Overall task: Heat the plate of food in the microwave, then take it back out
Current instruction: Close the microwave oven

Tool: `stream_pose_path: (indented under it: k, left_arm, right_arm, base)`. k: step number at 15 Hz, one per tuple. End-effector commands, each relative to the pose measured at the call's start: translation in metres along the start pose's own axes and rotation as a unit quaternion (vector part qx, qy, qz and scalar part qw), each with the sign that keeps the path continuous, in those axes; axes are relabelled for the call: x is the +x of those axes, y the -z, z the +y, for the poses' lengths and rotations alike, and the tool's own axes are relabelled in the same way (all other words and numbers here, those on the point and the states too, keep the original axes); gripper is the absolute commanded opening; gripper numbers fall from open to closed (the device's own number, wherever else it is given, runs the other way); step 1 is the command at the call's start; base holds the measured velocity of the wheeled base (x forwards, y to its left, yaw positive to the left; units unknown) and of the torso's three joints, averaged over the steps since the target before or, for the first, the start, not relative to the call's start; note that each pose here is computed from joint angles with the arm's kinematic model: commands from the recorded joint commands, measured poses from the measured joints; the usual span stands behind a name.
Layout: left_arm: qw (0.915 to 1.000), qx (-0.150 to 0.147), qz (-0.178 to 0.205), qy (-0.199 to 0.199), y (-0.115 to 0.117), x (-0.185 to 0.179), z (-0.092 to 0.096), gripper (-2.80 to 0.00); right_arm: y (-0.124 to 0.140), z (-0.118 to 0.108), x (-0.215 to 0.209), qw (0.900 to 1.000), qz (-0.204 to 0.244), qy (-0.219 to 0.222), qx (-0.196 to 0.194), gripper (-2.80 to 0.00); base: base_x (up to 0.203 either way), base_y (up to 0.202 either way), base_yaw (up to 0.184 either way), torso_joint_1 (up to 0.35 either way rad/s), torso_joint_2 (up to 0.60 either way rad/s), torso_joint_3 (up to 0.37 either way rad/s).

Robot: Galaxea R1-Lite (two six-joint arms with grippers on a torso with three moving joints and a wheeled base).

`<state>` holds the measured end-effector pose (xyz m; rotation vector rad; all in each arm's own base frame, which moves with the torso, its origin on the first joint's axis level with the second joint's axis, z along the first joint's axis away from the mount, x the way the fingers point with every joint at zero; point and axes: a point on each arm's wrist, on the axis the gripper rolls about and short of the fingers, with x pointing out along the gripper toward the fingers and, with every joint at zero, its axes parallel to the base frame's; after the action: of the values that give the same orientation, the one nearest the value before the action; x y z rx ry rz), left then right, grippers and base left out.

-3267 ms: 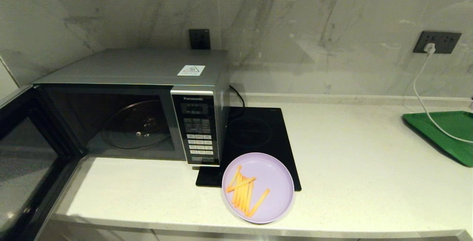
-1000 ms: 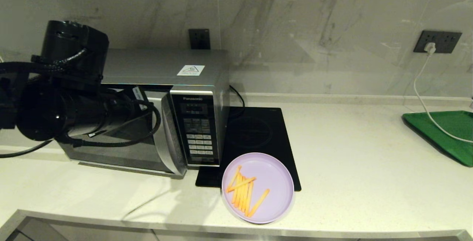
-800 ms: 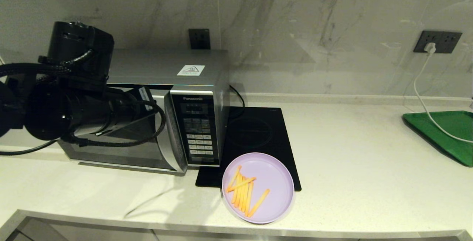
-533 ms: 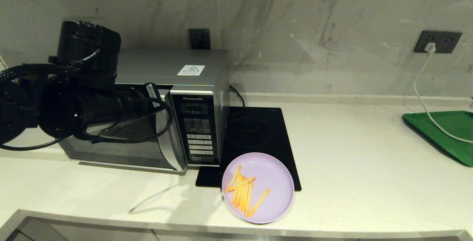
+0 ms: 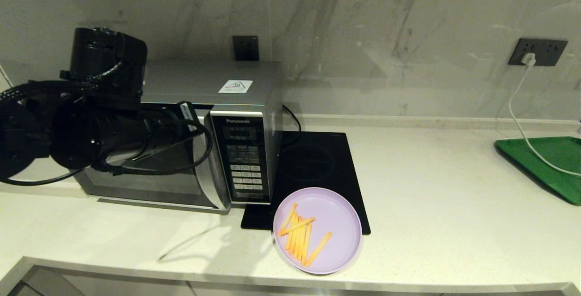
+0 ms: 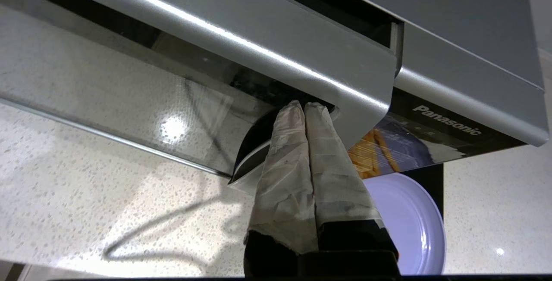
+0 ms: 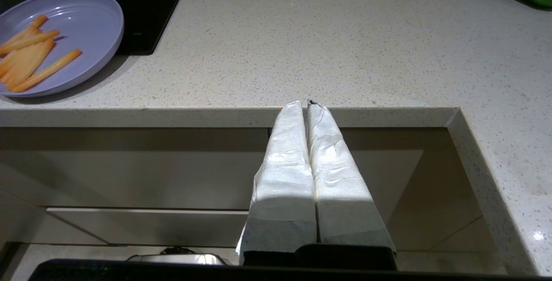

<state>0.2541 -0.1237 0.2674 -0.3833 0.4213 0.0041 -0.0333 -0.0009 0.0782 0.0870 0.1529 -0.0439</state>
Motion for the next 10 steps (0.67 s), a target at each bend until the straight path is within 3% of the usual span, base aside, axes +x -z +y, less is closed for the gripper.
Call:
stream_pose_path:
  k: [1,10]
  left_arm:
    - [0.9999,0.006,-0.005,0.015,0.0011,0.0019,-0.0012,-2.80]
    - [0.9998,0.013,-0.003,0.014,0.0088,0.0061,0.0018,-2.80]
  right_arm:
    - [0.0002,0.0000,0.0000,1.000,0.001,0.000,0.000,-2.80]
    - [0.0000,0.0000,0.0000,1.000,0.000,0.000,0.000,-2.80]
  base:
    - [0.000,0.000,0.000,0.000,0.00,0.000]
    - [0.000,0.000,0.000,0.000,0.00,0.000]
